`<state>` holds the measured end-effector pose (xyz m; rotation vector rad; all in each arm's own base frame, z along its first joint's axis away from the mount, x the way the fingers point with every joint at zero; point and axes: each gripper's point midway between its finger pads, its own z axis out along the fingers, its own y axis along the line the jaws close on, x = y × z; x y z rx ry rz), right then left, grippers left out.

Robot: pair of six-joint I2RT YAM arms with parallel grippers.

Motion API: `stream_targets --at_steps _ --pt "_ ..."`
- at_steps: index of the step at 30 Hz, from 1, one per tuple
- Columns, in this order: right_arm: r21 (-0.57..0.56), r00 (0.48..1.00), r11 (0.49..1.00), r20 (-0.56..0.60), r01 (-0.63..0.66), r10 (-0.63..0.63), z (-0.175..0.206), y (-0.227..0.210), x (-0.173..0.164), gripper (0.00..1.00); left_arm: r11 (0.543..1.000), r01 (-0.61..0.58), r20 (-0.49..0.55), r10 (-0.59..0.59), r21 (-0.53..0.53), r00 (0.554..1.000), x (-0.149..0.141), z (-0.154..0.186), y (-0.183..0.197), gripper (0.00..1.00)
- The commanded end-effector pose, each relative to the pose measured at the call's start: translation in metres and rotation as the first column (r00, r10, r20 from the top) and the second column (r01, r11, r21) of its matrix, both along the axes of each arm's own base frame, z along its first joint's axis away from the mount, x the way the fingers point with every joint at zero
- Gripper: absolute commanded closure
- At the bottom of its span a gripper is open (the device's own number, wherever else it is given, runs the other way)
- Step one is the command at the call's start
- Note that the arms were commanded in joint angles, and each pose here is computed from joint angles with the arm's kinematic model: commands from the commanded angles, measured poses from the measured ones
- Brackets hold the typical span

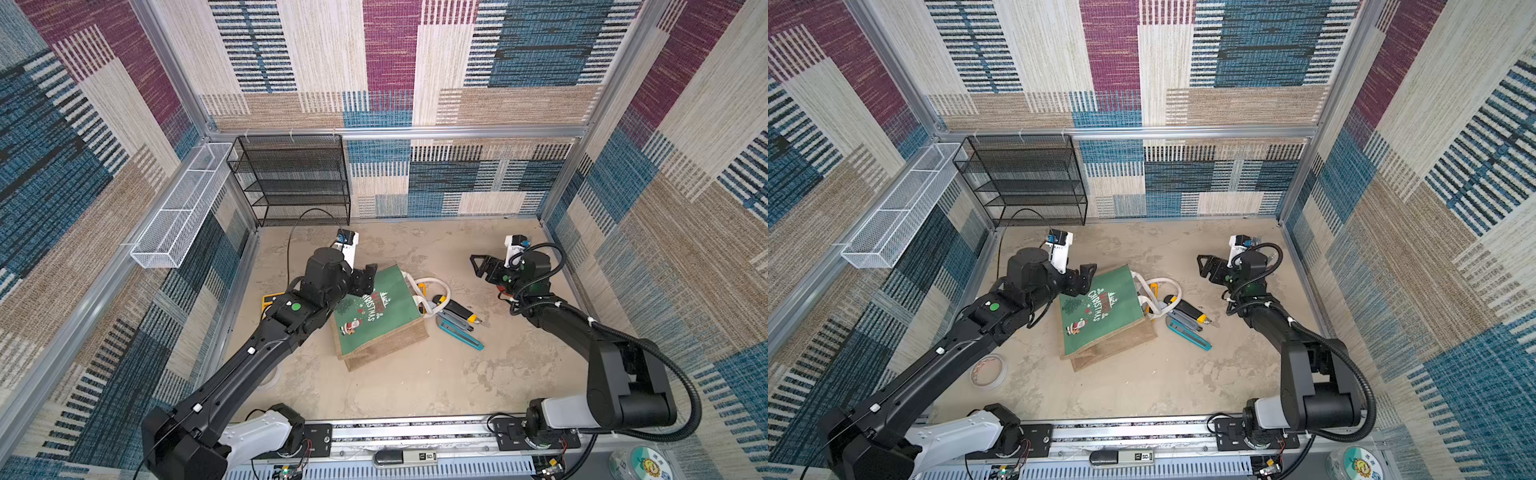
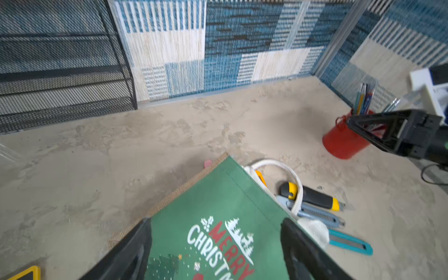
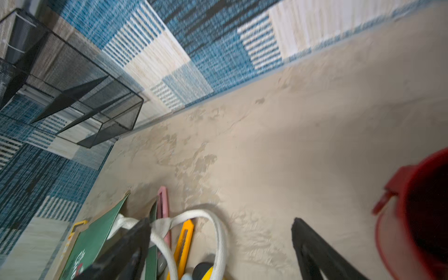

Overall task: Place the art knife into the pouch
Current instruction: Open the pouch at the center of the board.

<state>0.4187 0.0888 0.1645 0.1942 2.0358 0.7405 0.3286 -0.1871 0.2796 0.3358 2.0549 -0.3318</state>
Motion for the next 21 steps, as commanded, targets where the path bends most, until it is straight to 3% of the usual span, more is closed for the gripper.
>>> stream_targets --at_steps 1,7,12,21 --pt "0.057 0.994 0.996 -0.078 -0.065 0.07 -0.01 0.023 -0.001 0.14 0.997 0.042 -0.119 -0.034 0.065 0.992 -0.02 -0.029 -0.006 0.15" --pt "0.012 0.978 0.986 -0.124 -0.167 0.167 -0.022 0.052 -0.003 0.3 0.998 0.061 -0.133 -0.056 0.031 0.989 -0.019 -0.037 -0.025 0.15" --pt "0.009 0.95 0.978 -0.233 -0.21 0.206 -0.053 0.061 -0.002 0.48 0.995 0.098 -0.113 -0.098 -0.007 0.989 -0.021 -0.03 -0.034 0.14" --pt "-0.034 0.907 0.965 -0.35 -0.261 0.233 -0.1 0.076 -0.004 0.63 0.995 0.099 -0.083 -0.099 -0.004 0.992 -0.025 -0.019 -0.029 0.13"
